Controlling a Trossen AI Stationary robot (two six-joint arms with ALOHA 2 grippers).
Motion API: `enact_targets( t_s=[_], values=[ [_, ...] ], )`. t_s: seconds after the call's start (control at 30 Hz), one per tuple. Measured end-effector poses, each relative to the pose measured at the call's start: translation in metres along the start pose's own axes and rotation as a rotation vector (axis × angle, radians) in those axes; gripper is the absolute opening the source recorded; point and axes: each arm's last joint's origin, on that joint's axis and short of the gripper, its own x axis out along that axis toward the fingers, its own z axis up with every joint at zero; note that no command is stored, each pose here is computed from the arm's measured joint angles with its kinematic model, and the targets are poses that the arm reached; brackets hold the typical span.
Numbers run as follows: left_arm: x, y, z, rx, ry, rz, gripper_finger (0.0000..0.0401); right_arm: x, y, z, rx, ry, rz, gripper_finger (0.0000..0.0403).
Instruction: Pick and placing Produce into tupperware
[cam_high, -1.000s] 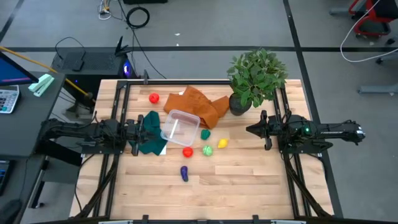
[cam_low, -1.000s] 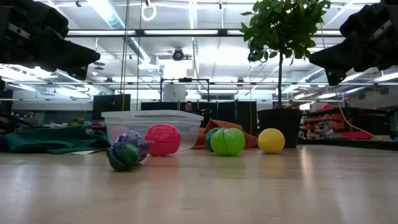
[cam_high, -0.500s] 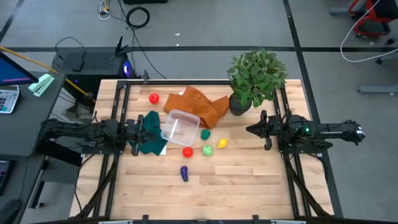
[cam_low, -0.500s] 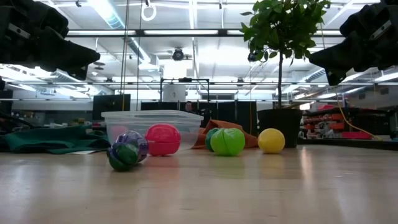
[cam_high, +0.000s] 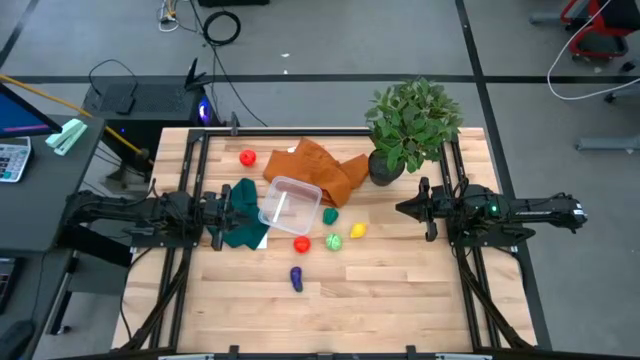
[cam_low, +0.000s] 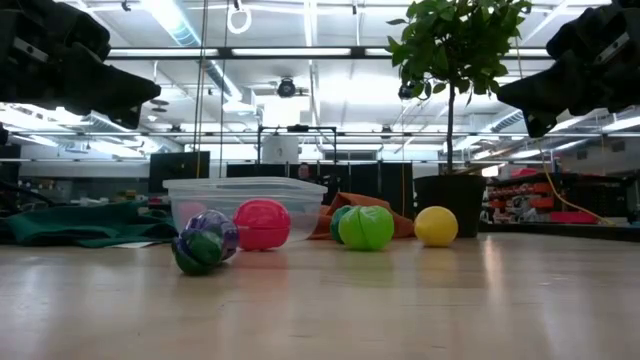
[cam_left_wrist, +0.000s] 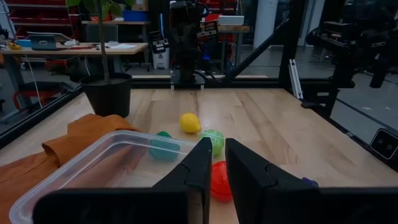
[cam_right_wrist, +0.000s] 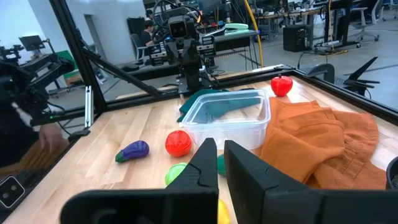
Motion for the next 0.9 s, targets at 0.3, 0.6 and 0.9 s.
enact_targets(
  t_s=[0.3, 0.6, 0.9],
  values=[
    [0.0000, 0.0000, 0.0001, 0.000, -0.001, 0.000, 0.0057, 0.0000, 0.0000, 0.0000, 0.000, 0.000, 0.000, 0.0000],
    [0.0000, 0.0000, 0.0000, 0.000, 0.000, 0.000, 0.0055, 0.0000, 0.0000, 0.0000, 0.000, 0.000, 0.000, 0.0000],
    [0.0000, 0.0000, 0.0001, 0.000, -0.001, 0.000, 0.0059, 0.0000, 0.0000, 0.0000, 0.000, 0.000, 0.000, 0.0000]
  ],
)
